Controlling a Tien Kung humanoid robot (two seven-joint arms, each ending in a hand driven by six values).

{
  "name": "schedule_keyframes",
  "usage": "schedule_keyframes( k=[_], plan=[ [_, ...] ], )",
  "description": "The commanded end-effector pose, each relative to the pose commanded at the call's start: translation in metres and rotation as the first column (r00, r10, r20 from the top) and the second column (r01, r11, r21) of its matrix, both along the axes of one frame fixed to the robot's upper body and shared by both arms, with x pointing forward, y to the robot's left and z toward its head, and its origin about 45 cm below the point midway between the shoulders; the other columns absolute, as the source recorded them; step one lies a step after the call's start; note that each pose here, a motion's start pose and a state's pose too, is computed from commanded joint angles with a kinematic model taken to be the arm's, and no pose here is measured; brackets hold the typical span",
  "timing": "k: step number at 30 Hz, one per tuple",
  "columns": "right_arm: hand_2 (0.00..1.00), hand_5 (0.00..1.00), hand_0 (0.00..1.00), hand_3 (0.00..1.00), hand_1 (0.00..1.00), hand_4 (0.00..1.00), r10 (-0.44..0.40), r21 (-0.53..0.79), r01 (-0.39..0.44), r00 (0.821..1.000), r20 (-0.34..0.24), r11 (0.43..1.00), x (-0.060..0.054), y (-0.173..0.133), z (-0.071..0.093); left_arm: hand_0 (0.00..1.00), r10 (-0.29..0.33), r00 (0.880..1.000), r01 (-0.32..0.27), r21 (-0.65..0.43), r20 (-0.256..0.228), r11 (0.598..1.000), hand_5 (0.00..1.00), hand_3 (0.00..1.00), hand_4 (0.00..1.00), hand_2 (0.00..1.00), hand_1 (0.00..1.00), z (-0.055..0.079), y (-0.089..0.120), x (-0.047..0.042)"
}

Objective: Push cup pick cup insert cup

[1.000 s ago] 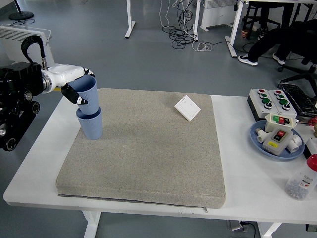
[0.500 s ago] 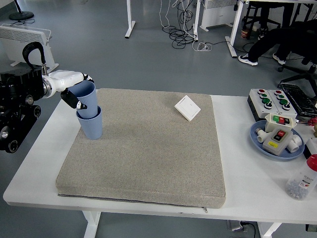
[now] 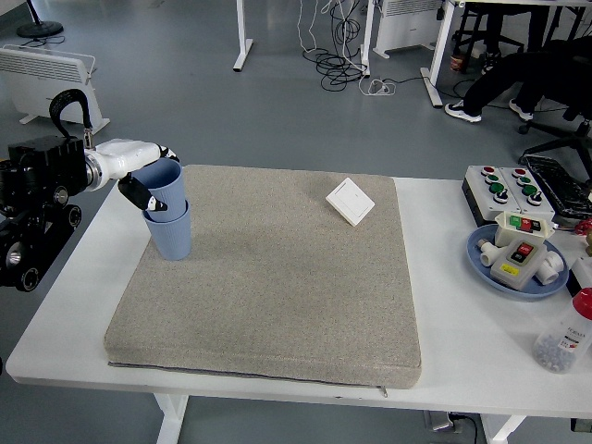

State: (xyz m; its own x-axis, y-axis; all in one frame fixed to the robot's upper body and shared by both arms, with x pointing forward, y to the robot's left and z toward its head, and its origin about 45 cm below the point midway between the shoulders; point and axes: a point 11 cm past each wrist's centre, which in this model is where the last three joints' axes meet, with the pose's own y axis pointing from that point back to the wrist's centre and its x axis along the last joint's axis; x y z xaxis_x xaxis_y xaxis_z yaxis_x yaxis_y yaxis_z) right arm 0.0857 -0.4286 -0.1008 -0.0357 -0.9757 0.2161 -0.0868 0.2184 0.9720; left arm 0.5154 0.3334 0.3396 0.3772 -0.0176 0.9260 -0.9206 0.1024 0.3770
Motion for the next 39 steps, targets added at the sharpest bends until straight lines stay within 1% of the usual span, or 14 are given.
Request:
schedule_keyframes(
  k=[2,3,8,9,16,19,20,25,26,27,31,32,36,39],
  plan=[
    [0.680,0.468,0.774,0.568,0.683,0.129,0.001,0.000,-0.001,1.000,0.000,1.000,0.000,0.000,0.000,0.711,0.002,1.000,-0.002,-0.001,0.012,1.000,0.321,0.829,0.926,0.910,0.795,0.000,0.000,0.0007],
    [0.679,0.469,0.774,0.568,0.683,0.130,0.001,0.000,-0.001,1.000,0.000,1.000,0.000,0.000,0.000,0.776,0.002,1.000,-0.002,-0.001,0.014,1.000,0.386,0.913,0.981,0.981,0.862,0.000,0.001,0.0008],
    [0.679,0.469,0.774,0.568,0.683,0.130,0.000,0.000,0.000,1.000,0.001,1.000,0.001,0.000,0.000,0.776,0.009,1.000,-0.009,-0.006,0.016,1.000,0.386,0.913,0.981,0.981,0.862,-0.002,0.003,0.0010],
    [0.679,0.468,0.775,0.568,0.683,0.129,0.000,0.000,0.000,1.000,0.002,1.000,0.001,0.000,0.000,0.856,0.008,1.000,-0.008,-0.010,0.018,1.000,0.401,0.989,0.984,0.998,0.917,-0.002,0.003,0.0010],
    [0.680,0.468,0.774,0.568,0.683,0.129,-0.001,0.001,0.001,1.000,0.003,1.000,0.001,0.000,0.000,0.878,0.004,0.999,-0.003,-0.026,0.047,1.000,0.426,0.998,0.998,0.998,0.926,0.000,0.003,0.0008],
    [0.680,0.468,0.774,0.568,0.683,0.129,0.000,0.001,0.000,1.000,0.004,1.000,0.001,0.000,0.000,0.878,-0.010,0.995,0.014,-0.037,0.094,0.999,0.426,0.998,0.998,0.998,0.926,0.006,0.002,0.0002],
    [0.680,0.469,0.774,0.567,0.683,0.129,-0.001,0.001,0.001,1.000,0.004,1.000,0.001,0.000,0.000,0.831,-0.015,0.992,0.020,-0.041,0.121,0.999,0.542,0.923,0.803,0.995,0.883,0.009,0.001,0.0001],
    [0.680,0.469,0.774,0.567,0.683,0.129,-0.002,0.001,0.002,1.000,0.006,1.000,0.002,0.000,0.000,0.831,0.035,0.968,0.029,-0.249,0.250,0.968,0.542,0.923,0.803,0.995,0.883,0.027,0.002,-0.0049],
    [0.680,0.469,0.774,0.567,0.683,0.129,-0.003,0.001,0.003,1.000,0.007,1.000,0.002,0.000,0.000,0.831,0.059,0.962,0.025,-0.298,0.267,0.954,0.542,0.923,0.803,0.995,0.883,0.029,0.004,-0.0066],
    [0.680,0.470,0.774,0.568,0.683,0.130,-0.004,0.002,0.004,1.000,0.008,1.000,0.002,0.001,0.000,0.768,0.091,0.953,0.019,-0.358,0.288,0.933,0.725,0.788,0.712,0.870,0.816,0.032,0.007,-0.0085],
    [0.680,0.470,0.774,0.568,0.683,0.130,-0.006,0.002,0.006,1.000,0.009,1.000,0.002,0.001,0.000,0.768,0.246,0.919,-0.025,-0.580,0.307,0.814,0.725,0.788,0.712,0.870,0.816,0.034,0.023,-0.0193],
    [0.680,0.470,0.774,0.567,0.683,0.130,-0.006,0.003,0.006,1.000,0.009,1.000,0.002,0.001,0.000,0.760,0.296,0.909,-0.043,-0.639,0.294,0.768,0.998,0.767,0.616,0.831,0.795,0.031,0.029,-0.0236],
    [0.680,0.470,0.774,0.567,0.683,0.130,-0.006,0.004,0.006,1.000,0.008,1.000,0.001,0.002,-0.001,0.760,0.411,0.884,-0.080,-0.795,0.222,0.601,0.998,0.767,0.616,0.831,0.795,0.019,0.046,-0.0373],
    [0.680,0.470,0.774,0.568,0.683,0.130,-0.005,0.005,0.005,1.000,0.006,1.000,0.000,0.003,-0.001,0.794,0.461,0.875,-0.095,-0.880,0.149,0.465,0.998,0.801,0.584,0.859,0.811,0.004,0.057,-0.0495]
  ],
)
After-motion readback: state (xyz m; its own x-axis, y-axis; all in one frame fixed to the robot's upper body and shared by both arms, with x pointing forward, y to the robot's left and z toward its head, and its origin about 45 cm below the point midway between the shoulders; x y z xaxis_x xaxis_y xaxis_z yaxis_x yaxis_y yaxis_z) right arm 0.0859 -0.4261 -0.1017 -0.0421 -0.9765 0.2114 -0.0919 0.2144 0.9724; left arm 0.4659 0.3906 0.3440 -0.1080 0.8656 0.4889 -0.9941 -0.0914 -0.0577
